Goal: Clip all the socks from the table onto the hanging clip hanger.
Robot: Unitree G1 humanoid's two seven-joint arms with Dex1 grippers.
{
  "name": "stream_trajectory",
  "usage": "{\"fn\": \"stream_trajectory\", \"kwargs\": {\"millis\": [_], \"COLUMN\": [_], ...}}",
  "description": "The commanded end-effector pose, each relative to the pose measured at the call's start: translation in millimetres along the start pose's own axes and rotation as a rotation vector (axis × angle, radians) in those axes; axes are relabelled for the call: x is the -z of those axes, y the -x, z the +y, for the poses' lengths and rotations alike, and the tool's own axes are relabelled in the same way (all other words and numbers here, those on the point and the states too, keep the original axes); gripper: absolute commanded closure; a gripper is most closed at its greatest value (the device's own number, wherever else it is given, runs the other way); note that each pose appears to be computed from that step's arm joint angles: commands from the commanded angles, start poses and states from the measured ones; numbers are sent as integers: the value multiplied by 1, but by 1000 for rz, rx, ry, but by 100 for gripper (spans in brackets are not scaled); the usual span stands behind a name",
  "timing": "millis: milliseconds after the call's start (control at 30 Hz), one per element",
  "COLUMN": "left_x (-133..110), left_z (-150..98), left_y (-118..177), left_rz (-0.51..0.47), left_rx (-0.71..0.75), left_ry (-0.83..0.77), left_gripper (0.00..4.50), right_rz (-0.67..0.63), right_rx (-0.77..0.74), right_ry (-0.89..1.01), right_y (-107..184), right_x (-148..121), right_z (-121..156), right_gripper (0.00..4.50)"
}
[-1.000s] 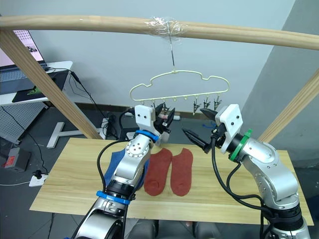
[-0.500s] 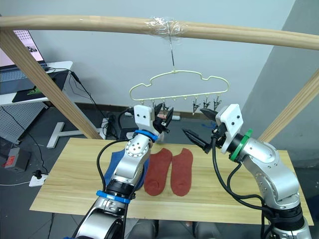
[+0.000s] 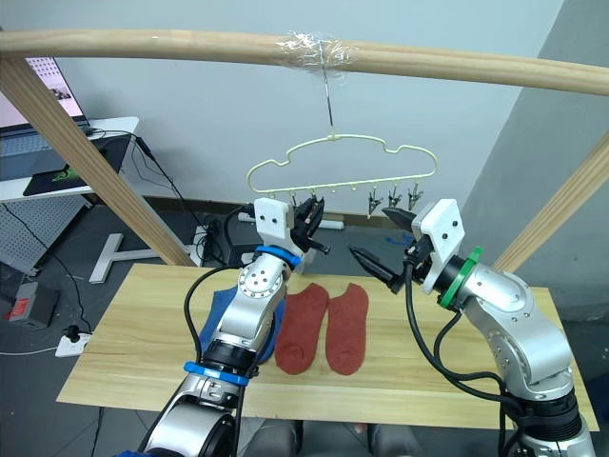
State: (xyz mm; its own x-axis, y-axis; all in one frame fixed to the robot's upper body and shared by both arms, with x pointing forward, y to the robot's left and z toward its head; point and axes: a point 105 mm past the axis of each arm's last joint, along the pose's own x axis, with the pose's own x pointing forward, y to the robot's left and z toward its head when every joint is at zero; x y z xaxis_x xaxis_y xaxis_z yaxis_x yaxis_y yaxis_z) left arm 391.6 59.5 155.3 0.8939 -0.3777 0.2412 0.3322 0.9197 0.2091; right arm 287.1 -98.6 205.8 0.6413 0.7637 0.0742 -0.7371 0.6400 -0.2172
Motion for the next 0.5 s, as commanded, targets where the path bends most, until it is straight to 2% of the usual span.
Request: {"fn": "stream_trajectory", "kwargs": {"millis": [33, 100, 267, 500], "left_x": [-12, -14, -14, -16], "left_z": [-1, -3, 0, 0], "left_y": [-3, -2, -3, -5], "left_rz": [-48, -59, -50, -57], "left_rx": [0, 13, -9, -8], "left_ry": [1, -11, -7, -5], "left_gripper": [423, 349, 206, 206], "right_rz": [-39, -38, -35, -32], "right_rx": [12, 11, 11, 14], "right_ry": [34, 35, 36, 40], "right_y": [3, 3, 3, 4], "right_x": [-12, -11, -11, -11], "right_z": [-3, -3, -3, -4], "right_gripper": [0, 0, 0, 0]}}
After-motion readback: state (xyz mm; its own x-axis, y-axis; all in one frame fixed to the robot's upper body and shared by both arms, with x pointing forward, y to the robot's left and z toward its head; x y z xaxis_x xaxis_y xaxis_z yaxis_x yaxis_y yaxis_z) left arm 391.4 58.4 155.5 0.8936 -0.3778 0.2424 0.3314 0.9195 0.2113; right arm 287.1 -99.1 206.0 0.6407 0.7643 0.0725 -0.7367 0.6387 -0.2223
